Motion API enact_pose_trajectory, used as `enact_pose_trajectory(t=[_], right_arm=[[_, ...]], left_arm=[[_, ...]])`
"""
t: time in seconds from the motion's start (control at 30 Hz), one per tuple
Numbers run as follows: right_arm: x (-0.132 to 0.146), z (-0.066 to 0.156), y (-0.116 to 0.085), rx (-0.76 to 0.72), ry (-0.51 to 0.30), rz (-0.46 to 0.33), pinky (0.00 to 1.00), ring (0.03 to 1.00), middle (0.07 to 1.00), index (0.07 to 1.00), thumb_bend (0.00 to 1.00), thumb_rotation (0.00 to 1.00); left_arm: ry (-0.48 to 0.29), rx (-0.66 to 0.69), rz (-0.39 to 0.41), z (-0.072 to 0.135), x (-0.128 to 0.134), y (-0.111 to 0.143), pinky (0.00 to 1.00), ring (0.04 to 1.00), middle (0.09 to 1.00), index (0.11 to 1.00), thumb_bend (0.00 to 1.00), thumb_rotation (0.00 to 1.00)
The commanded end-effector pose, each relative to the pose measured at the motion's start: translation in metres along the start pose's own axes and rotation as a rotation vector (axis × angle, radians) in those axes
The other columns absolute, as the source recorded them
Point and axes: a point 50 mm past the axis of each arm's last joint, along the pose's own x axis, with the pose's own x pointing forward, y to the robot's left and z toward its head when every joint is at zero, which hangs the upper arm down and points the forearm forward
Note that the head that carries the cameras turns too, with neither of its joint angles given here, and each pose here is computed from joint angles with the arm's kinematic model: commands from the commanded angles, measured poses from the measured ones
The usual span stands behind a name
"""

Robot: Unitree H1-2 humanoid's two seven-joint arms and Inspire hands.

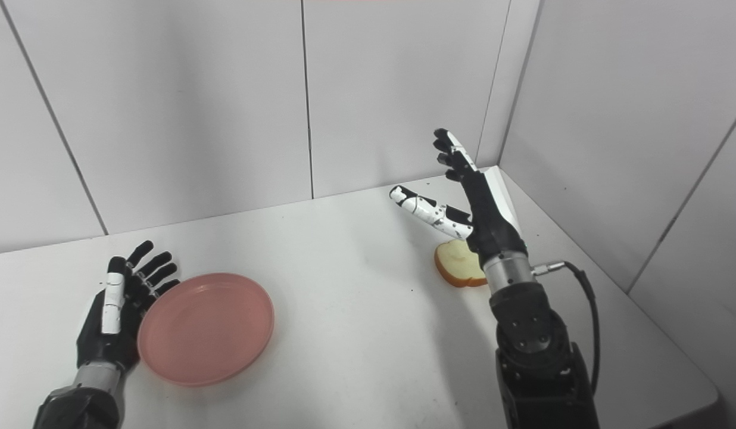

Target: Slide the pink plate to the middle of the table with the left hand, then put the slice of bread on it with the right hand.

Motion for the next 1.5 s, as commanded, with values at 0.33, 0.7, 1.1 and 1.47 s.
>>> enact_pose_trajectory(t=[0.33,0.7,1.1,1.47], right_arm=[[0.057,-0.002,-0.07,-0.42,0.111,0.241,0.89,1.0,1.0,0.984,1.0,0.31],[0.089,-0.008,-0.086,-0.763,0.284,0.49,0.84,0.994,1.0,1.0,1.0,0.26],[0.109,-0.028,-0.079,-1.044,0.4,0.711,0.77,0.95,0.989,0.939,1.0,0.25],[0.125,-0.036,-0.066,-1.172,0.44,0.756,0.86,0.952,0.986,0.977,1.0,0.3]], left_arm=[[0.15,-0.037,0.056,-0.037,-0.019,0.005,0.71,0.785,0.785,0.816,0.89,0.84],[0.148,-0.045,0.045,-0.037,-0.019,0.002,0.72,0.78,0.764,0.807,0.89,0.83],[0.158,-0.049,0.046,-0.041,-0.02,-0.001,0.73,0.786,0.768,0.809,0.88,0.83],[0.161,-0.048,0.041,-0.041,-0.021,-0.001,0.73,0.782,0.757,0.81,0.87,0.82]])
